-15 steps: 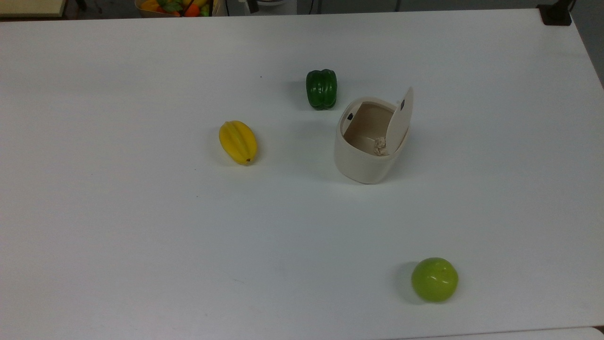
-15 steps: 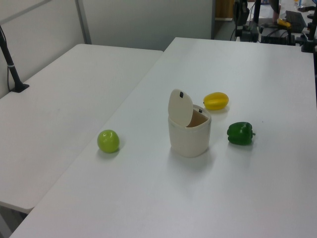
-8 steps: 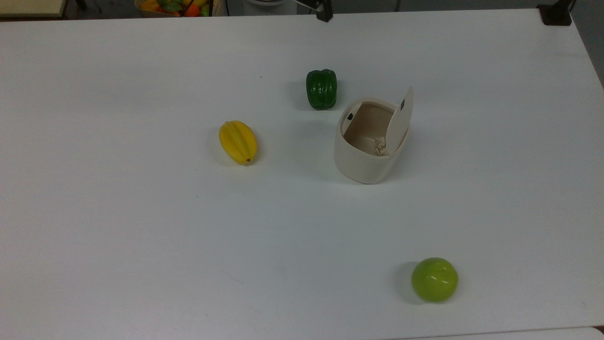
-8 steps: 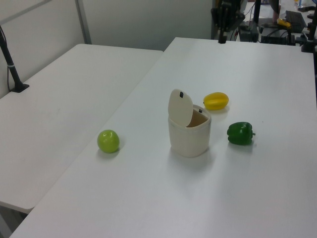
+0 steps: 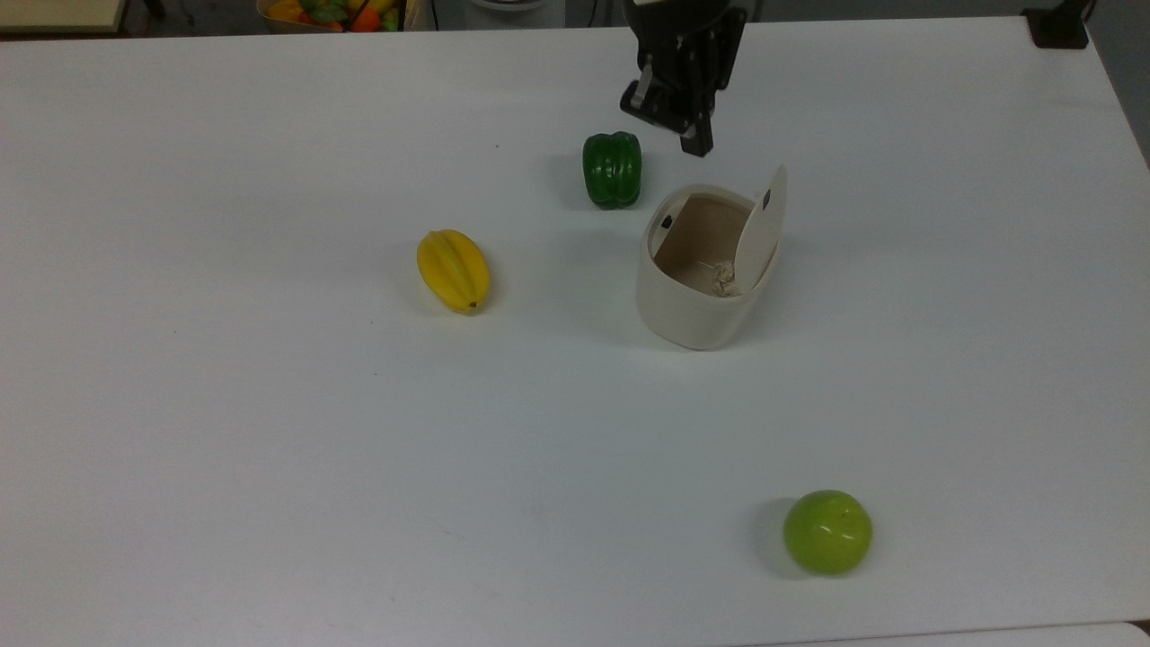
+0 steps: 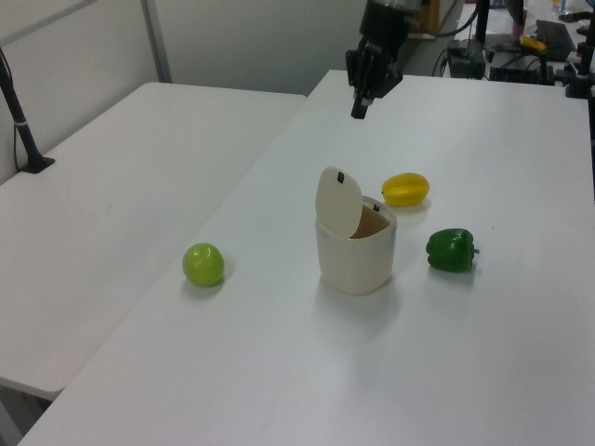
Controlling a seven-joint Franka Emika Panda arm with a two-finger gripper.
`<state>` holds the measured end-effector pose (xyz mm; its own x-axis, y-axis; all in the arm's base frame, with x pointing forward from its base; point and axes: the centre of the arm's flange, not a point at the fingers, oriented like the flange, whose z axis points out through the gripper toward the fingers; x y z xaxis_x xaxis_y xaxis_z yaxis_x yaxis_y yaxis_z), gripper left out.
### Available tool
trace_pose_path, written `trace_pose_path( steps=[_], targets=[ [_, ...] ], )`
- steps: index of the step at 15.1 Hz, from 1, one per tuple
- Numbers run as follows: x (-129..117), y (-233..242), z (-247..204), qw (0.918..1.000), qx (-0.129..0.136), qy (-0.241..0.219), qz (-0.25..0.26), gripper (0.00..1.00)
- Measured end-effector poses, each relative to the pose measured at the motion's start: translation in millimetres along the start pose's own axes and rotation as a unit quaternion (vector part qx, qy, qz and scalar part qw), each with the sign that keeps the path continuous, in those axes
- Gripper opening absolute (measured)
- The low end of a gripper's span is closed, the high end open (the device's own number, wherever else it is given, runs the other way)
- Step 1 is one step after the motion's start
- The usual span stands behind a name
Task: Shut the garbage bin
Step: 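Move the gripper down to the raised lid of the cream bin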
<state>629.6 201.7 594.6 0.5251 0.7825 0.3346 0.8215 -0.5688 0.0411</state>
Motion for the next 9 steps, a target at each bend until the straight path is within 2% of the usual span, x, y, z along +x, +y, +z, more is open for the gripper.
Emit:
trace_pose_path(
  steps=[2,9],
  targets=[
    [11,-5,16,0.9999,-0.005,0.008,-0.006,0.01],
    [42,-45,51,0.9992,0.012,0.004,-0.039,0.01]
  ],
)
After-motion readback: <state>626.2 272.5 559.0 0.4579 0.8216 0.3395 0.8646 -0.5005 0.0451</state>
